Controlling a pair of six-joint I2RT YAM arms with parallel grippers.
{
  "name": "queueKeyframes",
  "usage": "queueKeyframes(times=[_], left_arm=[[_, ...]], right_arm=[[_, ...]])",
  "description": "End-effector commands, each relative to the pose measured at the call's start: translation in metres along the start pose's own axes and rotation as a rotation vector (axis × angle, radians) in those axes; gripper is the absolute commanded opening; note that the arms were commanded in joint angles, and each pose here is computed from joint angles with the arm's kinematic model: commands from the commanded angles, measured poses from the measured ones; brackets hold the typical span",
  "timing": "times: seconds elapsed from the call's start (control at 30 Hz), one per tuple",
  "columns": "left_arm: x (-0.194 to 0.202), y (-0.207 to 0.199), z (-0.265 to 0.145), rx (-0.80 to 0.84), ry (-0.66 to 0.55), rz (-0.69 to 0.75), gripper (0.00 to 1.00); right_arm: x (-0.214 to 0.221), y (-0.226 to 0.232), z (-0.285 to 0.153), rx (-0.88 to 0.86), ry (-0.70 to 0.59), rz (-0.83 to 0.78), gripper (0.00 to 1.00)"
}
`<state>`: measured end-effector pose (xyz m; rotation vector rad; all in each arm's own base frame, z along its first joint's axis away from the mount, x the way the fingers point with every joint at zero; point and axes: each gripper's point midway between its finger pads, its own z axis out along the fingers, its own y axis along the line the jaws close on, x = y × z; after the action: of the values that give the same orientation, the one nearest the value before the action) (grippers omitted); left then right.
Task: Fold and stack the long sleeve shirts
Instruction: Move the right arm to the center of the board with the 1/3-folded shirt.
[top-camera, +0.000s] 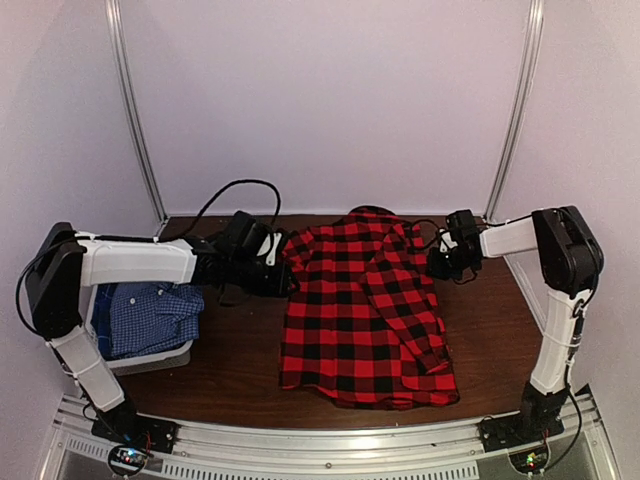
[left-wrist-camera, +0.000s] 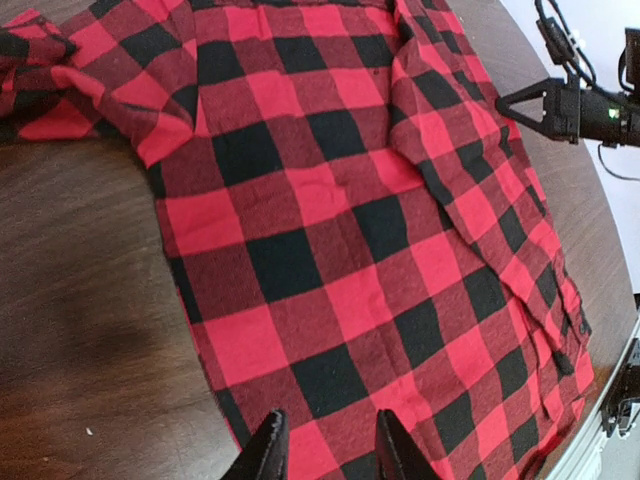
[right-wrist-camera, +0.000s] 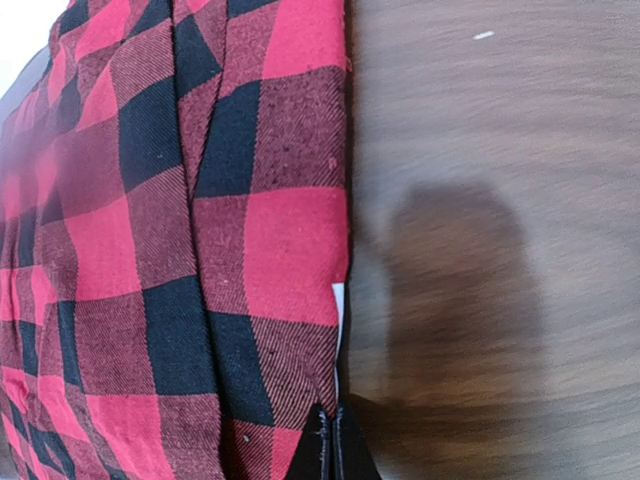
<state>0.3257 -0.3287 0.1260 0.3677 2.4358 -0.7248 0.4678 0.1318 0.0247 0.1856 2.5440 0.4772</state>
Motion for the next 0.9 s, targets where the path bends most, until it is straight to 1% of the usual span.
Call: queueKeyframes(times=[0.0, 0.07, 0.13, 0.23, 0.37, 0.5, 0.6, 0.73, 0.87], left_arm=[[0.0, -0.014, 0.013, 0.003, 0.002, 0.006, 0.31], [-0.004, -0.015, 0.014, -0.006, -0.008, -0.003, 0.31], [-0.013, -0.008, 0.012, -0.06, -0.036, -0.011, 0.32], [-0.038, 0.009, 0.004, -0.164, -0.092, -0.028, 0.33], [-0.065, 0.042, -0.003, -0.258, -0.152, -0.086, 0.34], [-0.093, 0.075, -0.007, -0.351, -0.22, -0.132, 0.36], [-0.112, 0.099, -0.003, -0.397, -0.254, -0.16, 0.38], [-0.137, 0.126, 0.015, -0.42, -0.27, -0.19, 0.4], [-0.159, 0.139, 0.037, -0.426, -0.28, -0.182, 0.43]], right_arm=[[-0.008, -0.043, -0.001, 0.101, 0.032, 0.008, 0.0], [-0.013, -0.05, -0.004, 0.115, 0.023, 0.018, 0.0], [-0.018, -0.049, -0.009, 0.117, 0.012, 0.011, 0.07], [-0.023, -0.042, -0.019, 0.113, -0.008, 0.001, 0.2], [-0.031, -0.033, -0.04, 0.122, -0.054, -0.02, 0.36], [-0.035, -0.02, -0.059, 0.112, -0.091, -0.036, 0.47], [-0.033, -0.005, -0.073, 0.093, -0.113, -0.057, 0.52], [-0.023, 0.02, -0.084, 0.057, -0.119, -0.092, 0.53], [-0.007, 0.049, -0.092, 0.025, -0.114, -0.145, 0.56]])
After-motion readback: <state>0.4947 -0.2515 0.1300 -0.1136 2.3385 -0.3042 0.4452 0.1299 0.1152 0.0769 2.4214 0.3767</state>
